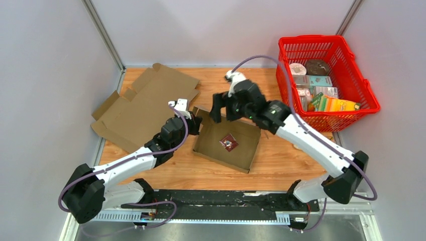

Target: Fold the paper box

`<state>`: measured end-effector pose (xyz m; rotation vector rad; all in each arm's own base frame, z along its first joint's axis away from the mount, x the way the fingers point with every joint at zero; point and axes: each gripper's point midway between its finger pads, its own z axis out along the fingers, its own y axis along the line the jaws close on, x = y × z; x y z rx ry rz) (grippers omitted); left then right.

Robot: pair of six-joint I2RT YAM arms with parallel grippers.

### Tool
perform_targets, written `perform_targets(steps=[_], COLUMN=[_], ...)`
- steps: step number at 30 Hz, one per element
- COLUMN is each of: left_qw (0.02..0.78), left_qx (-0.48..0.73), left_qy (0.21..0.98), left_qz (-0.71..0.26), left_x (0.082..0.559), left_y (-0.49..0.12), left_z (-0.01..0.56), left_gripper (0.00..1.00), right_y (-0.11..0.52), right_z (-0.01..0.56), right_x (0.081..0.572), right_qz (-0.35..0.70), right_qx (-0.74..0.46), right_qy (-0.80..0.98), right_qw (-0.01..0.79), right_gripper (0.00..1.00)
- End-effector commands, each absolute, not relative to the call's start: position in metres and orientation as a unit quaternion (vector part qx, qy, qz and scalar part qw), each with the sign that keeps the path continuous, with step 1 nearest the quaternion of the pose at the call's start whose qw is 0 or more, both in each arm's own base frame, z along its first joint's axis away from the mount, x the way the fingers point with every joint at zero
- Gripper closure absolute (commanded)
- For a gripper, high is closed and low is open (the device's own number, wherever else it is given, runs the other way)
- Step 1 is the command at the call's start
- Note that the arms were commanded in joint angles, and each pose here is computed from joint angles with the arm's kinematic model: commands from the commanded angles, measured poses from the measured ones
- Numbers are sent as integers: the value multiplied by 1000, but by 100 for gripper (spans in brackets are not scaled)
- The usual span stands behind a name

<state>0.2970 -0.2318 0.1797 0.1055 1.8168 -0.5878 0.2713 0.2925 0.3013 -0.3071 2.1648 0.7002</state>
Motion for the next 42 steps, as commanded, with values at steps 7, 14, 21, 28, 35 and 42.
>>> perform_targets(steps=[7,14,21,28,35,42], left_qw=[556,486,434,542,532,420], left_qx=[42,52,41,52,85,106], left_qy=[789,821,826,717,748,806], left_qz=[-258,-295,-358,-436,-387,-404], left_x=[283,238,161,137,196,220], left_y=[-226,-218,-182,-160,-208,-269], left_z=[169,161,178,292,321,224], left_gripper=[80,41,43,44,46,60], right_y=[326,314,316,338,346,328], right_z=[279,246,228,197,168,162], right_x=[245,250,245,188,162,154], right_qz=[249,216,217,330,394,446], right_qx=[-365,-353,-370,-354,-304,-208], right_qy=[768,783,789,807,824,843], right_qw=[464,464,439,339,271,218], right_gripper=[10,23,22,14,9,5])
